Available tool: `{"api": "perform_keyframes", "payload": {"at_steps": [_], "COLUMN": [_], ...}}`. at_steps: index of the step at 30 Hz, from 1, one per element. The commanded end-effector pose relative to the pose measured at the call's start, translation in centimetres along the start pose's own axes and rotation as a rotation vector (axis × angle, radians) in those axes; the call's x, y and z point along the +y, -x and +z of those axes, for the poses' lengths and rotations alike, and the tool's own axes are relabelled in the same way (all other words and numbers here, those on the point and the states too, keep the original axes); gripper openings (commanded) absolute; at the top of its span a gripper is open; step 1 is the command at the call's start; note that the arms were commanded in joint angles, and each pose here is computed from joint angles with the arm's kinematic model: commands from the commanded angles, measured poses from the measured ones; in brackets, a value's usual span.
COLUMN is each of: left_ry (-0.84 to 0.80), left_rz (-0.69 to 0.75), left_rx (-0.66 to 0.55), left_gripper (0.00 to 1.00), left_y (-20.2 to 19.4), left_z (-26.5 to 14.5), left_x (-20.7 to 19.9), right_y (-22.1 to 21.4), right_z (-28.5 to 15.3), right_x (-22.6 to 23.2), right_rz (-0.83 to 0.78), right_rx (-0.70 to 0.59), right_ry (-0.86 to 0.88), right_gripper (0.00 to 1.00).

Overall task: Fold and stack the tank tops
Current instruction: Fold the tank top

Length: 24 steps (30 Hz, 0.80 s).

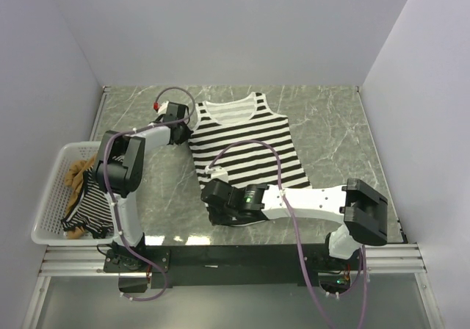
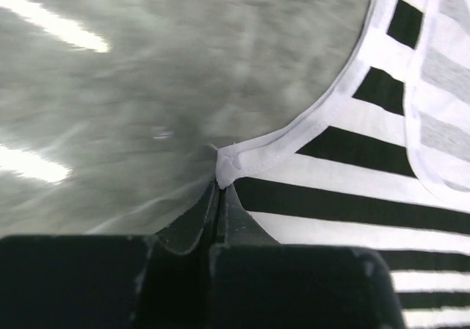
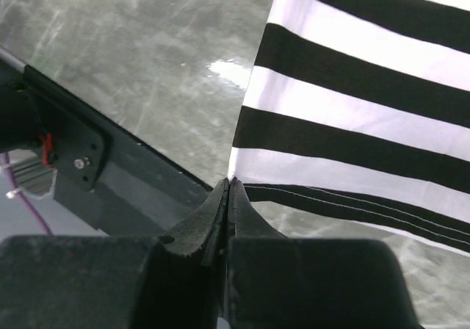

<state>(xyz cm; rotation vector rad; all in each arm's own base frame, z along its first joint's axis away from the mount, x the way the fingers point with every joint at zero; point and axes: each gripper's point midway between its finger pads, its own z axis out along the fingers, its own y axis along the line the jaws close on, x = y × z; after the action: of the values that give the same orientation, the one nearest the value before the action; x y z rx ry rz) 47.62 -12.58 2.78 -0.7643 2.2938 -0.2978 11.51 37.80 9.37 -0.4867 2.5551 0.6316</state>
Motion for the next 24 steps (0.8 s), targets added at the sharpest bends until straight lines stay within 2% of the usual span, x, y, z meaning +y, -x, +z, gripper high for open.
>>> {"api": "perform_keyframes", "payload": {"at_steps": [1, 5, 9, 18, 24], "left_ry": [0.148, 0.168, 0.158, 0.12, 0.076], "left_rz": [0.003, 0.002, 0.024, 0.086, 0.134], "left_rx": [-0.113, -0.16, -0.168, -0.127, -0.115], "left_gripper": [0.01, 0.01, 0.01, 0.0, 0.01], "left_y": [3.8, 6.0, 6.9, 4.6, 2.6], "left_z": [-2.8, -4.3, -5.1, -4.2, -4.0], "left_x": [2.1, 2.3, 1.4, -2.7, -7.1], "right_y": [0.3, 0.7, 1.7, 2.1, 1.5], "right_z": [0.4, 0.7, 0.4, -1.1, -1.8], "right_x": [4.3, 7.3, 7.4, 1.7, -2.4], "right_rz": [0.002, -0.01, 0.001, 0.103, 0.18], "right_rx": [0.009, 0.024, -0.001, -0.06, -0.099], "right_ry": [0.112, 0.187, 0.195, 0.154, 0.108], "right_gripper": [0.0, 0.0, 0.0, 0.0, 0.0]}}
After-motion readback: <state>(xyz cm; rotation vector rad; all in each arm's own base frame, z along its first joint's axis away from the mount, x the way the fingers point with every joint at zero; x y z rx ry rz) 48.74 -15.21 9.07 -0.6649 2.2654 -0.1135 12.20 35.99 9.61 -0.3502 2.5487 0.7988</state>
